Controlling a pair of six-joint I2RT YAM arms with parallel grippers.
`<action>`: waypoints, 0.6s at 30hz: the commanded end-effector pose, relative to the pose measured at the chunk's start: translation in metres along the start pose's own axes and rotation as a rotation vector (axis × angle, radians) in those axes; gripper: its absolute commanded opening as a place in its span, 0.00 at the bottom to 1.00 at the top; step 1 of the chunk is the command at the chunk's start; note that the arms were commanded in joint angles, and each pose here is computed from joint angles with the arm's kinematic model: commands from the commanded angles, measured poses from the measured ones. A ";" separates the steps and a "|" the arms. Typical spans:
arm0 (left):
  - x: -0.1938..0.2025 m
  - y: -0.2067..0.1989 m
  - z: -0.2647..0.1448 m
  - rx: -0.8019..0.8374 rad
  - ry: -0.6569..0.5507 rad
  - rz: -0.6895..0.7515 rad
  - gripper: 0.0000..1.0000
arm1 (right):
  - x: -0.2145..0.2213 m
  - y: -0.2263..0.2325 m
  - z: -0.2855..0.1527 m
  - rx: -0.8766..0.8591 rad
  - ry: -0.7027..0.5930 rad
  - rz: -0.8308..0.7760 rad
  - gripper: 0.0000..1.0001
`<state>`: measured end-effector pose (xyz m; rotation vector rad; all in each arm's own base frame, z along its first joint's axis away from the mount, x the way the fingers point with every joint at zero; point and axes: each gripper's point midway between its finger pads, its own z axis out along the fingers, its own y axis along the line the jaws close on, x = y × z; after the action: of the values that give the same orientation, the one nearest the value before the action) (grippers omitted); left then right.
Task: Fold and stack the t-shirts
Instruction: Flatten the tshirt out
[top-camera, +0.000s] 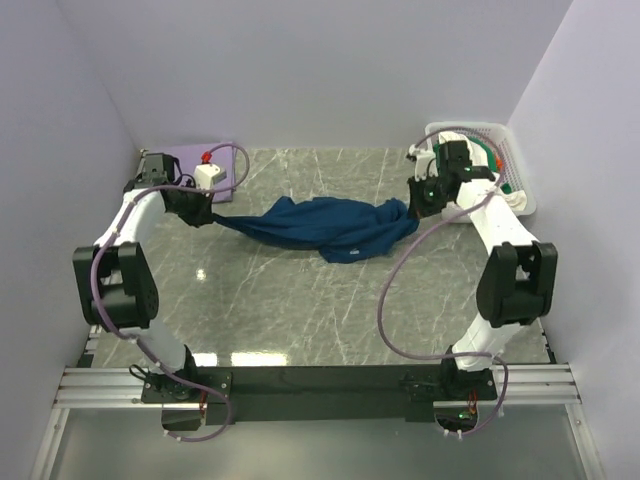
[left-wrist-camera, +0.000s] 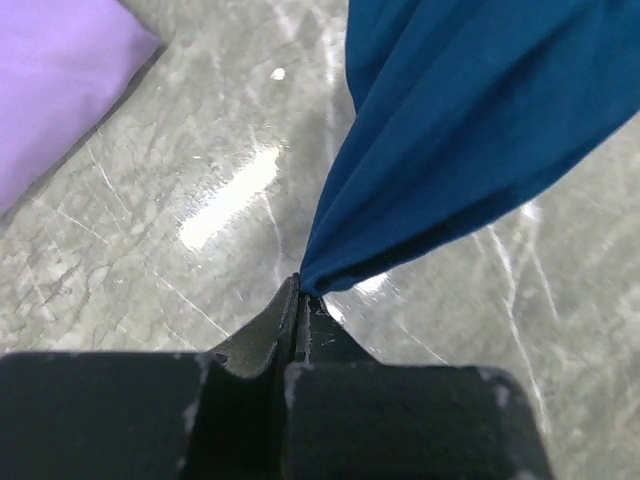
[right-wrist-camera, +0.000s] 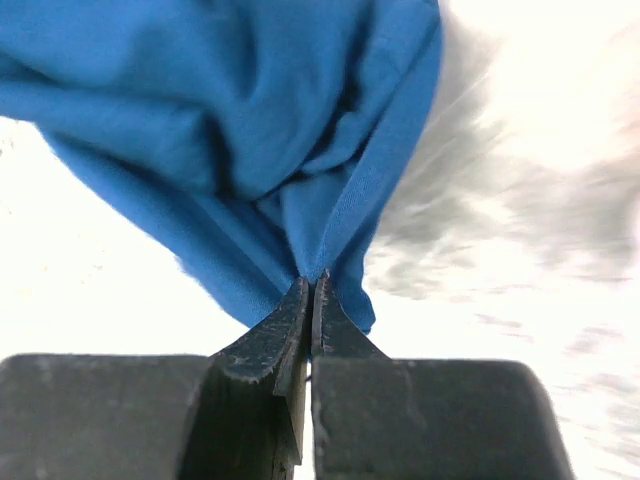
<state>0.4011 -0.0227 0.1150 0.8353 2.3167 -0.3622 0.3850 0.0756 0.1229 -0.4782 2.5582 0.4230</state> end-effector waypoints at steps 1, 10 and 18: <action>-0.013 -0.016 -0.036 -0.001 -0.074 0.072 0.01 | -0.025 0.001 -0.051 0.075 -0.076 -0.163 0.00; 0.111 -0.073 -0.076 0.153 0.194 0.294 0.01 | 0.042 0.016 -0.069 -0.027 0.116 -0.382 0.00; 0.187 -0.099 -0.076 0.229 0.394 0.438 0.14 | 0.094 0.063 -0.025 -0.218 0.259 -0.406 0.00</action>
<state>0.1843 0.0142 0.0505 1.4764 2.4339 -0.3622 0.2891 0.0809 0.1189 -1.0834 2.5742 0.4285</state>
